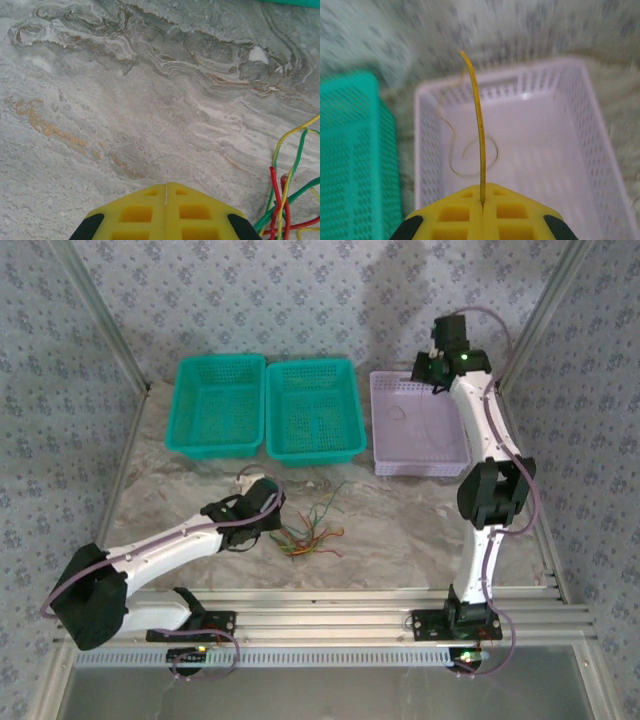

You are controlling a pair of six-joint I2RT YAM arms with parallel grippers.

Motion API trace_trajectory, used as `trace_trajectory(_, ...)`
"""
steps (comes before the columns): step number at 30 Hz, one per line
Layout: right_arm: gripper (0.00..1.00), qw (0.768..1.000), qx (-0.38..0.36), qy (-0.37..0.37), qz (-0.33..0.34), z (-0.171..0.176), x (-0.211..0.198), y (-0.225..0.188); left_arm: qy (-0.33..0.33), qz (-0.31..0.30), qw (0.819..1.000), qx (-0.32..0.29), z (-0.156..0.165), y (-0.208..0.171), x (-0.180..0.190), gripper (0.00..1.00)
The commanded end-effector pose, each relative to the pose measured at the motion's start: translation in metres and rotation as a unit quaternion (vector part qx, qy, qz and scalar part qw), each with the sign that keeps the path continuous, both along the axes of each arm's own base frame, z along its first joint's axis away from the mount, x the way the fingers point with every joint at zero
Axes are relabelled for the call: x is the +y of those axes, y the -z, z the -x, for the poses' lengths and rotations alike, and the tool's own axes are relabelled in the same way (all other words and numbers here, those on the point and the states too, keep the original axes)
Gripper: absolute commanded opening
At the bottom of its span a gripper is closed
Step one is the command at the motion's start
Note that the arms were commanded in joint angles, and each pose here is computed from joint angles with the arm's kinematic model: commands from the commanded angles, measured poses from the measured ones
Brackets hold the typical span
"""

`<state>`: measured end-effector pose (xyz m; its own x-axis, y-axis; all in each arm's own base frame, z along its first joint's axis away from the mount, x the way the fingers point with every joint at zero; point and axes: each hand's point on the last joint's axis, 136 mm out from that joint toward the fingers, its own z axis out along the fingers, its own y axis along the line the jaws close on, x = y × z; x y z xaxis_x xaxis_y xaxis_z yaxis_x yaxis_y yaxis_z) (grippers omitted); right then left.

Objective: Untangle the cables

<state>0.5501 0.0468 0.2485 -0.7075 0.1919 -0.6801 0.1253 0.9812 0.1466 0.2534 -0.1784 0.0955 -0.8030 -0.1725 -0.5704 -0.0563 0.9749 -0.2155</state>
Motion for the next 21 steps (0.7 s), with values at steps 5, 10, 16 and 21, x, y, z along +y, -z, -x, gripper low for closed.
trace_trajectory(5, 0.16, 0.999, 0.018, 0.0, -0.029, 0.009, 0.01, 0.035, -0.002, 0.021, 0.999, -0.028, -0.007, -0.029, -0.008, 0.0)
trace_trajectory(10, 0.47, 0.998, -0.045, -0.031, -0.038, 0.03, 0.024, -0.004, 0.003, 0.032, 0.999, -0.03, -0.009, -0.036, -0.014, 0.0)
trace_trajectory(16, 0.68, 0.987, -0.13, -0.069, -0.062, 0.078, 0.043, -0.061, 0.004, 0.061, 0.997, -0.039, -0.012, -0.049, -0.022, 0.0)
trace_trajectory(21, 0.77, 0.969, -0.164, -0.146, -0.114, 0.13, 0.082, -0.081, 0.009, 0.097, 0.995, -0.038, -0.014, -0.062, -0.035, 0.0)
